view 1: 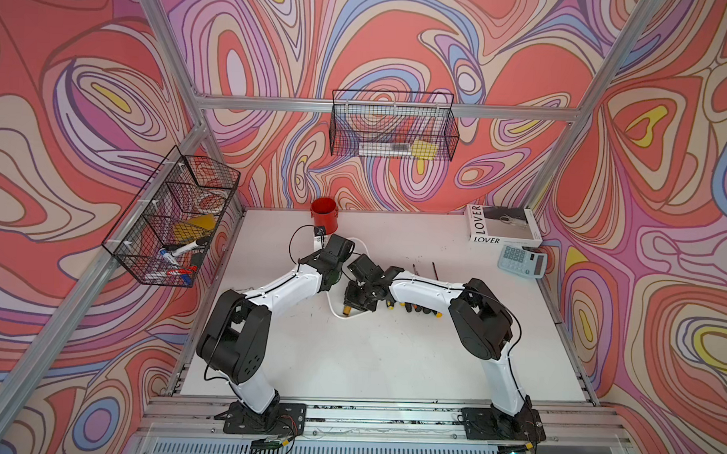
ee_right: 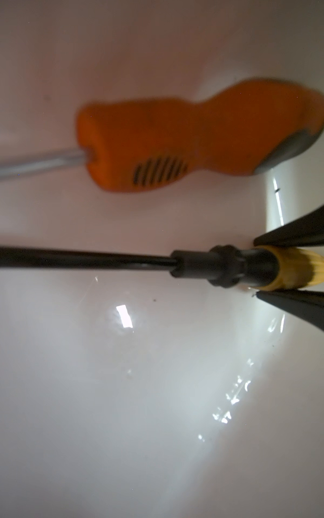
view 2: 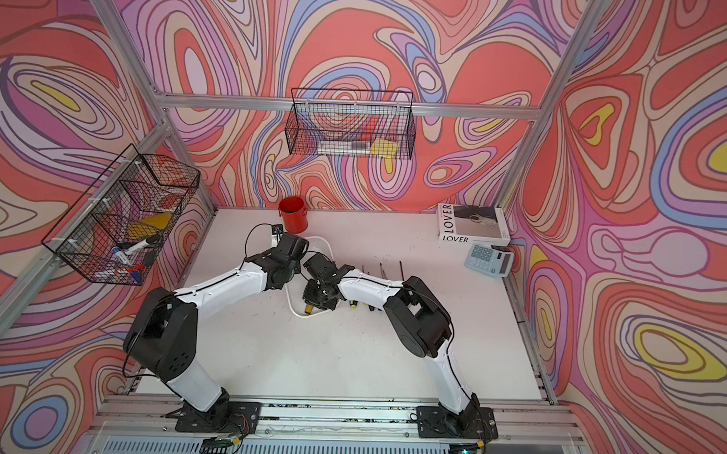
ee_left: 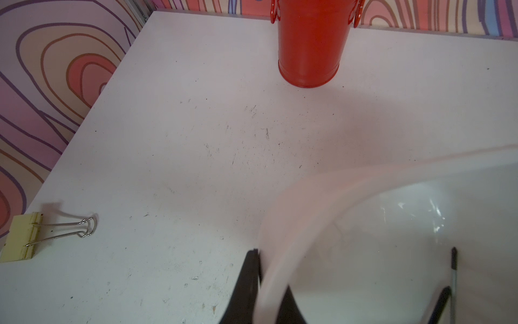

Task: Take out the screwdriver from the storage box
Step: Pick up the screwdriver from the storage box, then place the screwdriver at the center of the board.

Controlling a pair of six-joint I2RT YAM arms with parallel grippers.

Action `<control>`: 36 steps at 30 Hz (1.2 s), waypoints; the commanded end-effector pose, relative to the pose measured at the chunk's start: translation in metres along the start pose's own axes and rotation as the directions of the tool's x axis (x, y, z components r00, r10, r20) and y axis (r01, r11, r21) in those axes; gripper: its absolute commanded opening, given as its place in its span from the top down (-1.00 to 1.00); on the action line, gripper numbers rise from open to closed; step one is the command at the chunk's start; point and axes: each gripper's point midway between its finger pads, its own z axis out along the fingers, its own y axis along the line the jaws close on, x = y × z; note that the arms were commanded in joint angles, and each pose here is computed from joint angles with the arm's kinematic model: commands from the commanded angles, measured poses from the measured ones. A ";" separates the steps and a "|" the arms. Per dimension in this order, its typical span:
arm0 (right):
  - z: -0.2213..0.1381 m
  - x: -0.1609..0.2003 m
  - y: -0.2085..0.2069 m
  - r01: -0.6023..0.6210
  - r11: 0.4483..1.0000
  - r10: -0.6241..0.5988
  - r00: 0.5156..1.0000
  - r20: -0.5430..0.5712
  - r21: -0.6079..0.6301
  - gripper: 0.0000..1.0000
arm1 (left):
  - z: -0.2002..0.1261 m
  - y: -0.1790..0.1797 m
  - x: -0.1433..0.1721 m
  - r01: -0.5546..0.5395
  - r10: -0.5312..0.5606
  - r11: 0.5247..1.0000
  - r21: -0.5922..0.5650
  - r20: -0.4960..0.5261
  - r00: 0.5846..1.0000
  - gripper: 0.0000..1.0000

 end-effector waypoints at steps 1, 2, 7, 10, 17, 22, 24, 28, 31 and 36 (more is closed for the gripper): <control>-0.007 -0.011 -0.018 0.001 0.999 -0.004 0.998 0.069 0.049 1.00 | 0.005 0.005 0.010 -0.043 0.042 0.999 -0.033 -0.029 0.999 1.00; -0.011 -0.013 -0.014 0.013 0.999 -0.015 0.997 0.082 0.032 1.00 | 0.005 0.005 0.011 -0.044 0.043 0.998 -0.032 -0.031 0.999 1.00; -0.039 -0.021 0.001 0.086 0.996 -0.086 0.986 0.145 0.002 1.00 | 0.006 0.003 0.011 -0.048 0.046 0.998 -0.032 -0.036 0.998 1.00; -0.060 -0.029 0.008 0.128 0.992 -0.125 0.973 0.196 -0.002 1.00 | 0.007 0.004 0.013 -0.042 0.041 0.998 -0.035 -0.037 0.998 1.00; -0.096 -0.035 0.013 0.191 0.981 -0.194 0.951 0.240 0.038 1.00 | 0.007 0.003 0.012 -0.035 0.034 0.999 -0.032 -0.037 0.999 1.00; -0.124 -0.042 0.011 0.218 0.973 -0.231 0.933 0.276 0.077 1.00 | 0.007 0.003 0.011 -0.037 0.036 0.999 -0.033 -0.035 0.999 1.00; -0.134 -0.046 0.006 0.217 0.972 -0.235 0.930 0.283 0.094 1.00 | 0.007 0.003 0.012 -0.037 0.036 0.999 -0.031 -0.037 0.999 1.00; -0.151 -0.057 -0.013 0.210 0.967 -0.243 0.927 0.286 0.142 1.00 | 0.006 0.003 0.011 -0.032 0.031 0.999 -0.031 -0.034 0.999 1.00; -0.156 -0.065 -0.034 0.198 0.961 -0.244 0.934 0.261 0.191 1.00 | 0.005 0.004 0.010 -0.035 0.034 0.999 -0.033 -0.032 0.999 1.00; -0.138 -0.065 -0.080 0.187 0.923 -0.238 0.964 0.116 0.336 1.00 | 0.004 0.005 0.010 -0.033 0.032 0.999 -0.032 -0.033 0.999 1.00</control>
